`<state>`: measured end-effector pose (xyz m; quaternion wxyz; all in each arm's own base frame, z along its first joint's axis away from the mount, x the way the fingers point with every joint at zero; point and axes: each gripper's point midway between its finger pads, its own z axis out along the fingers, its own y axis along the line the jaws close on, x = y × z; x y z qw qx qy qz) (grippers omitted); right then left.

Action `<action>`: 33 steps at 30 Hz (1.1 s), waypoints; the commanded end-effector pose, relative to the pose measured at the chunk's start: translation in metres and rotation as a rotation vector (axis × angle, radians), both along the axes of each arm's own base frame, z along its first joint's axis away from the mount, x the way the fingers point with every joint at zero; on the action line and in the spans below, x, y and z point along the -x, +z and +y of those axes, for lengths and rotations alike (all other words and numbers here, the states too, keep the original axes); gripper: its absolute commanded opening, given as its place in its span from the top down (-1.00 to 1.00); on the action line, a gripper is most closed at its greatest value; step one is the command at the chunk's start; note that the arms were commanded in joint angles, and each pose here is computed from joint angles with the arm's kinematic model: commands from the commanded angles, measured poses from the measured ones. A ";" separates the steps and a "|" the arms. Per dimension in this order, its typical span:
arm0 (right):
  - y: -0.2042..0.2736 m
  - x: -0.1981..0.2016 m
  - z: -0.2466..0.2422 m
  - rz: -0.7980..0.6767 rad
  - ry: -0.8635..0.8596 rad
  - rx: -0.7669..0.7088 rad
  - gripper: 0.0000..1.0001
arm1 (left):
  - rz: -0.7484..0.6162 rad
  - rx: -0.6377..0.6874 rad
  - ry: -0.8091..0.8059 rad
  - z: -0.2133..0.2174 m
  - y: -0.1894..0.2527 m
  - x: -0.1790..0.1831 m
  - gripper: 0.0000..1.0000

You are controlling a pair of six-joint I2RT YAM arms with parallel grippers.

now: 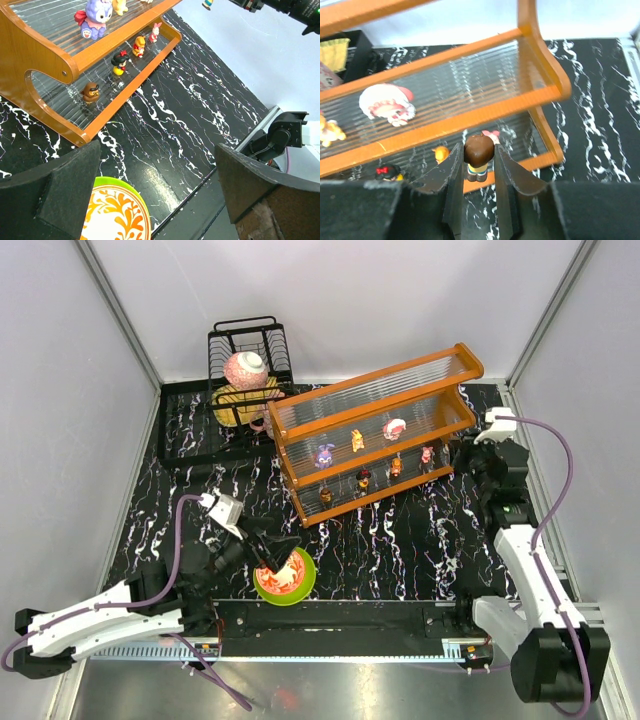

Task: Place and organize the plastic toys onto the shelf

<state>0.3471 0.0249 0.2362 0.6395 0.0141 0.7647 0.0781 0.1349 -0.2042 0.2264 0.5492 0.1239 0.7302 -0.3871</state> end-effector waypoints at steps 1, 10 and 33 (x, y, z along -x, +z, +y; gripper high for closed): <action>0.051 -0.024 0.024 -0.174 0.157 0.021 1.00 | -0.028 0.030 0.027 0.003 0.009 -0.004 -0.98; 0.050 -0.056 0.029 -0.227 0.199 0.075 1.00 | -0.048 0.047 0.061 0.012 0.010 -0.007 -0.98; 0.023 -0.102 0.040 -0.197 0.310 0.194 1.00 | -0.071 0.043 0.062 0.009 0.011 -0.010 -0.98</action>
